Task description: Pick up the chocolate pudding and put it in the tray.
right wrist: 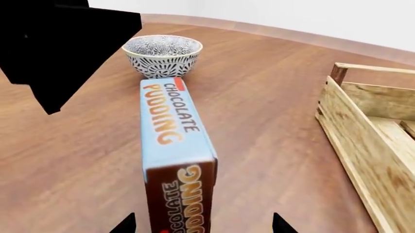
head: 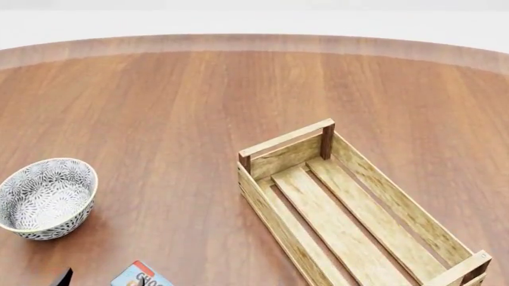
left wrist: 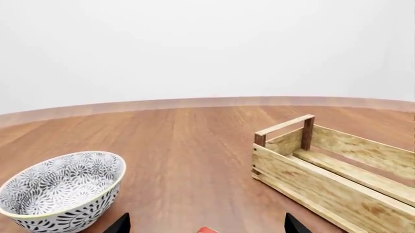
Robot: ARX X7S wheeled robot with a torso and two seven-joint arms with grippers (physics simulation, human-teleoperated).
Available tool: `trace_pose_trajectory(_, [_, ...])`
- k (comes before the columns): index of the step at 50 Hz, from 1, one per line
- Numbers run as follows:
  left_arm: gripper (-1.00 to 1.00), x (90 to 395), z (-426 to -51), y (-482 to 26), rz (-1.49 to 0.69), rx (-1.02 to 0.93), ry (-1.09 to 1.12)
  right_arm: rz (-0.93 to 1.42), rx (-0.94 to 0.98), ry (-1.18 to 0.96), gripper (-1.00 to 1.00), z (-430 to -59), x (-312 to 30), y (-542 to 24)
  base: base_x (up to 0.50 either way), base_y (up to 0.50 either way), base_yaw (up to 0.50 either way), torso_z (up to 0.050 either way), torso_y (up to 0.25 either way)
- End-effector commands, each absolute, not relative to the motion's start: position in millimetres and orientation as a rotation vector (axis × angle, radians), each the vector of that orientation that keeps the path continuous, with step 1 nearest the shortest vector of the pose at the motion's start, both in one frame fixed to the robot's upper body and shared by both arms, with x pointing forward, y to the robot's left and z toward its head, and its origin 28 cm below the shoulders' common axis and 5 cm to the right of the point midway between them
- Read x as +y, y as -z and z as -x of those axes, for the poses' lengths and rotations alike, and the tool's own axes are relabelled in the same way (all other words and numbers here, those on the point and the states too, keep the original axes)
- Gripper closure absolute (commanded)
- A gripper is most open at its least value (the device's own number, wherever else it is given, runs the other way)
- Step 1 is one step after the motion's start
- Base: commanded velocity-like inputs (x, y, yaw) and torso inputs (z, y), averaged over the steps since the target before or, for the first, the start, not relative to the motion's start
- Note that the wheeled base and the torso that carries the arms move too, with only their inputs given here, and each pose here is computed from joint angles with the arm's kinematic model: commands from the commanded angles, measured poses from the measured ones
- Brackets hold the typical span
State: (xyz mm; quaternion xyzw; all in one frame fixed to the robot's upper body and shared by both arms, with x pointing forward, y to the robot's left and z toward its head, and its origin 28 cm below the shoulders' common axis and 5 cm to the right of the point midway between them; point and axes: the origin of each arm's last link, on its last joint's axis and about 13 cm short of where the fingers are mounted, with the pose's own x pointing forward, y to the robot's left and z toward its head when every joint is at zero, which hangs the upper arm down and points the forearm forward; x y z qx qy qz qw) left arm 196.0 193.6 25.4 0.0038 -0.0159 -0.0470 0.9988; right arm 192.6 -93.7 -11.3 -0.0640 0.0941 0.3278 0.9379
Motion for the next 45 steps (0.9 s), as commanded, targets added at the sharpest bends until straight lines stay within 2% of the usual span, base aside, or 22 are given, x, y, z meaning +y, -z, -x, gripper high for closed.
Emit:
trace_pose_trajectory(1, [-1.00, 193, -196, -25, -0.008, -0.031, 0.098, 0.123, 0.194, -0.679, -1.00, -195, -90, 13, 0.00, 0.00, 0.00, 0.000, 0.000])
trace_pose_trajectory(45, [-1.00, 190, -195, -26, -0.008, -0.032, 0.106, 0.053, 0.197, -0.686, -1.00, -217, -75, 22, 0.00, 0.00, 0.00, 0.000, 0.000])
